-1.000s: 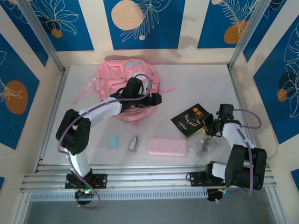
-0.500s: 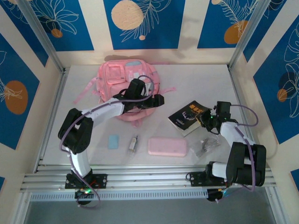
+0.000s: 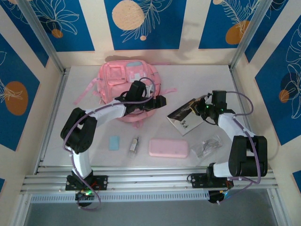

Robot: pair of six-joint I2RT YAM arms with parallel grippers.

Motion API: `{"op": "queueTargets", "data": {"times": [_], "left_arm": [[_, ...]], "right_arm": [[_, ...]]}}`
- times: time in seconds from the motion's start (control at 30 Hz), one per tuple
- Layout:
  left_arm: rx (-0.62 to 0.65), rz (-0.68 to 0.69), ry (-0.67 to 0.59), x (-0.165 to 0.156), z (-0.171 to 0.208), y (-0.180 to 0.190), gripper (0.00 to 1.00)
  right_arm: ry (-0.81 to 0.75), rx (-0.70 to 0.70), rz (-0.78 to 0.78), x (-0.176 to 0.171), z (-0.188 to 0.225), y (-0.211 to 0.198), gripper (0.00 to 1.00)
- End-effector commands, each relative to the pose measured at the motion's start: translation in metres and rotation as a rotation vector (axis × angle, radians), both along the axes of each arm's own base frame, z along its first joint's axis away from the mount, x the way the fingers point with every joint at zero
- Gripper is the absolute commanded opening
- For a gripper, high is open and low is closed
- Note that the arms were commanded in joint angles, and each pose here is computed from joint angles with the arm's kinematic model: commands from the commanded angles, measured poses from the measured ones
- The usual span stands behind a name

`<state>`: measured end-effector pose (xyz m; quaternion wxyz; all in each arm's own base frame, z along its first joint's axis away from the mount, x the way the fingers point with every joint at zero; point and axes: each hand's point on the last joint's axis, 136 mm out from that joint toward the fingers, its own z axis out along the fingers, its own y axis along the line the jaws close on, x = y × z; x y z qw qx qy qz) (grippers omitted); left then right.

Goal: Pack the student bag

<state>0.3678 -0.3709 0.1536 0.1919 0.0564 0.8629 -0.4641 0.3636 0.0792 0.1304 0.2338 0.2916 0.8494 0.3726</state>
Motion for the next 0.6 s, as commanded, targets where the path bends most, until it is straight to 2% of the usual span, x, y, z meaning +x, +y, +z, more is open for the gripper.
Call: {"op": "queueTargets", "data": {"times": [0.0,0.33,0.43,0.57], "left_arm": [[-0.081,0.037,-0.02,0.013,0.024,0.017,0.76],[-0.206,0.204,-0.023,0.045,0.036,0.079,0.78],[-0.275,0.248,-0.005,0.051,0.033,0.096,0.78],[-0.308,0.279,0.0,0.051,0.028,0.105,0.78]], "right_arm": [[-0.137,0.029,0.198,0.009,0.049,0.035,0.0],[-0.349,0.062,0.53,0.007,0.132,0.116,0.0],[-0.385,0.103,0.611,0.008,0.139,0.142,0.0],[-0.38,0.163,0.708,0.006,0.127,0.174,0.0]]}}
